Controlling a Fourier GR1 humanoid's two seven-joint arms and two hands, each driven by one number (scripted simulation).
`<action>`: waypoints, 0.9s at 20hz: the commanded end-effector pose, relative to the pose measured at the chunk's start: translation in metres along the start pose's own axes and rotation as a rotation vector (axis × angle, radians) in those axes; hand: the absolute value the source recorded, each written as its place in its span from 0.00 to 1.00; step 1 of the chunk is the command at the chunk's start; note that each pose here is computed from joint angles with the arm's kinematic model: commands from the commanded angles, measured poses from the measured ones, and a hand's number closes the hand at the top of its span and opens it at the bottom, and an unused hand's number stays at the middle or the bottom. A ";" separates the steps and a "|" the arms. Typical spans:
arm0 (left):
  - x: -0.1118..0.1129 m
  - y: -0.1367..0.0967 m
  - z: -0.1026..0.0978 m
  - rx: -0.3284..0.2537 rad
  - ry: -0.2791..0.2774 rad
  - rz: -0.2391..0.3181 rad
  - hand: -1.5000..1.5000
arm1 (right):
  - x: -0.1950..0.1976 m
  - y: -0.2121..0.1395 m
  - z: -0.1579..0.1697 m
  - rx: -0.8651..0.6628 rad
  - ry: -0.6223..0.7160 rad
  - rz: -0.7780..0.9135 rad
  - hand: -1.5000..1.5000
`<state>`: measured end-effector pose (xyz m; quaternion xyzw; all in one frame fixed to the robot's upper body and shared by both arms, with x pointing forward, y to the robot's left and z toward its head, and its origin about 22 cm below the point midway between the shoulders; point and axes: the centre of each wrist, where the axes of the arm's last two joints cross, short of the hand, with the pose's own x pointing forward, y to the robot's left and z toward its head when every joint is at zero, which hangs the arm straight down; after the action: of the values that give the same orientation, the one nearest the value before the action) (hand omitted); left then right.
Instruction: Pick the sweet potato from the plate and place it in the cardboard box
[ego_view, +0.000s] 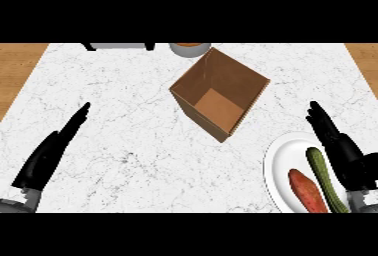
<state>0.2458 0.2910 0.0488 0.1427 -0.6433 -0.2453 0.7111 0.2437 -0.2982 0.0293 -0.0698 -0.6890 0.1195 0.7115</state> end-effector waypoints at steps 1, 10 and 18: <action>0.000 0.007 -0.013 0.011 -0.056 0.000 0.50 | 0.026 -0.031 -0.011 0.062 -0.126 -0.046 0.00; 0.040 -0.015 -0.029 -0.026 -0.339 0.137 0.50 | 0.084 -0.161 -0.012 0.347 -0.457 0.140 0.00; 0.032 0.004 -0.037 -0.023 -0.330 0.141 0.50 | 0.080 -0.174 -0.004 0.565 -0.686 0.459 0.00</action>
<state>0.2793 0.2692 0.0742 0.0493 -0.7558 -0.2262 0.6125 0.2643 -0.4370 0.1447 -0.0094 -0.7995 0.3921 0.4549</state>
